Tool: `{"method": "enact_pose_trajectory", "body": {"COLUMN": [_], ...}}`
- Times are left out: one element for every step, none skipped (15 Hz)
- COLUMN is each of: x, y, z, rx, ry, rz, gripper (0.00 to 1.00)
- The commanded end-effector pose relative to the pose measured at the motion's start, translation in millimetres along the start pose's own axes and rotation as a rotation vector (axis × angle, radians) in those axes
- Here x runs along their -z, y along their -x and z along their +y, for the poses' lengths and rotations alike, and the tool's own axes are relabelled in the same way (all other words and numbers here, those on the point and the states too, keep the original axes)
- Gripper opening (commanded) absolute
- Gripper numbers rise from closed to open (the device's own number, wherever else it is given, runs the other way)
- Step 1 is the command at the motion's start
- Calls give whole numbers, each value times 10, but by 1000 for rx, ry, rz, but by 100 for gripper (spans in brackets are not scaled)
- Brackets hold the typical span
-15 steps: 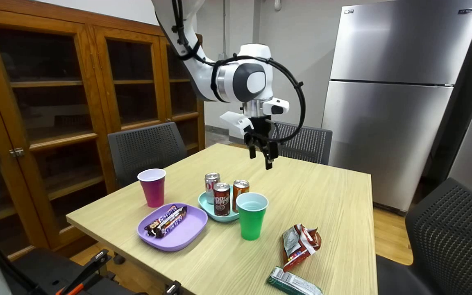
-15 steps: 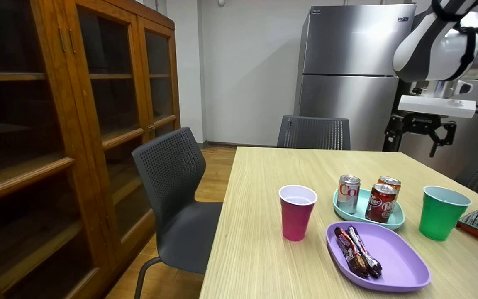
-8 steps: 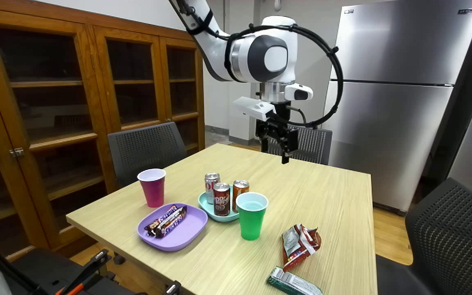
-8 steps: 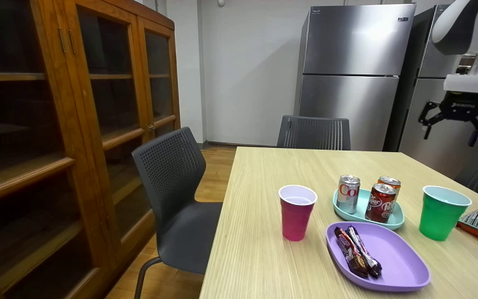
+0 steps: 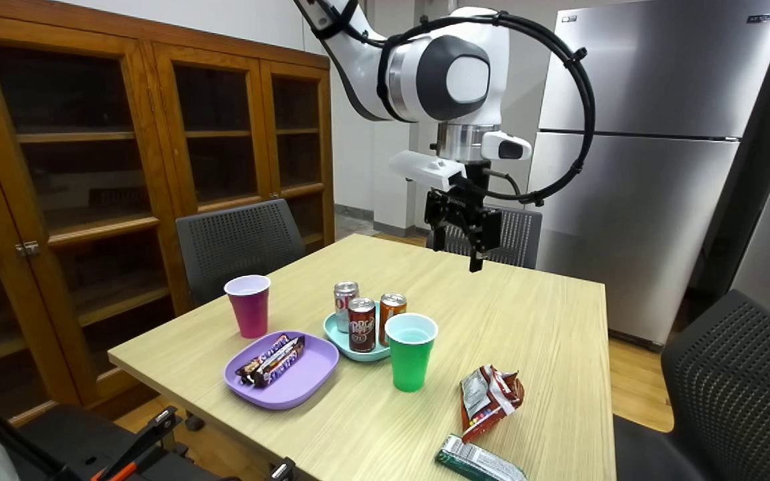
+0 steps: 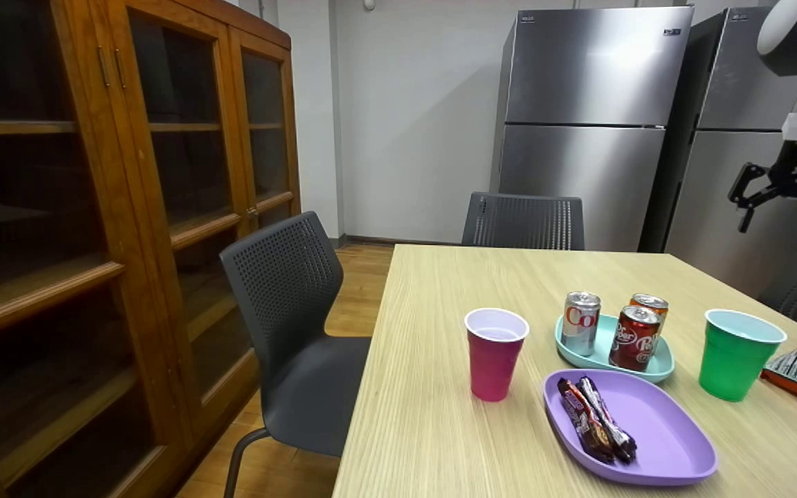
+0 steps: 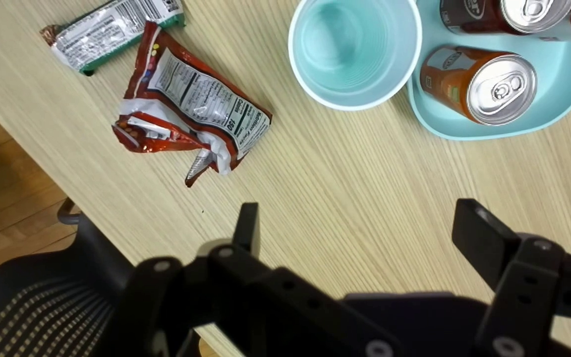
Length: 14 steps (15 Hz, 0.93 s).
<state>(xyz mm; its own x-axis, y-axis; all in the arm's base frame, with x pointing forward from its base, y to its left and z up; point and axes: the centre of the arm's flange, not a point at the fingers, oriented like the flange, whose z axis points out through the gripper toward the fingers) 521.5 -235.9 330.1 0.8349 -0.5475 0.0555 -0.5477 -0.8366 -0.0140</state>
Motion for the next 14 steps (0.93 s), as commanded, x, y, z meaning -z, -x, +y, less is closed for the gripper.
{"method": "enact_pose_trajectory", "body": {"x": [-2, -3, -3, -3, -3, -22, -37, -43, -54, -55, -47, -37, -34, -24], "y": [0, 0, 0, 0, 1, 42, 79, 101, 119, 131, 143, 146, 151, 154], "z": [-2, -3, -2, -3, -4, 22, 72, 135, 194, 276, 375, 482, 586, 686], "rx": [0, 0, 0, 0, 1, -39, -90, -141, -185, -232, -281, -335, -385, -437], "ry": [0, 0, 0, 0, 0, -11, -27, -44, -56, -69, -76, -75, -75, -75], "rz": [0, 0, 0, 0, 0, -1, -14, -35, -53, -63, -72, -81, -86, -87], "gripper": [100, 100, 100, 100, 100, 100, 100, 100, 100, 100, 100, 100, 100, 100]}}
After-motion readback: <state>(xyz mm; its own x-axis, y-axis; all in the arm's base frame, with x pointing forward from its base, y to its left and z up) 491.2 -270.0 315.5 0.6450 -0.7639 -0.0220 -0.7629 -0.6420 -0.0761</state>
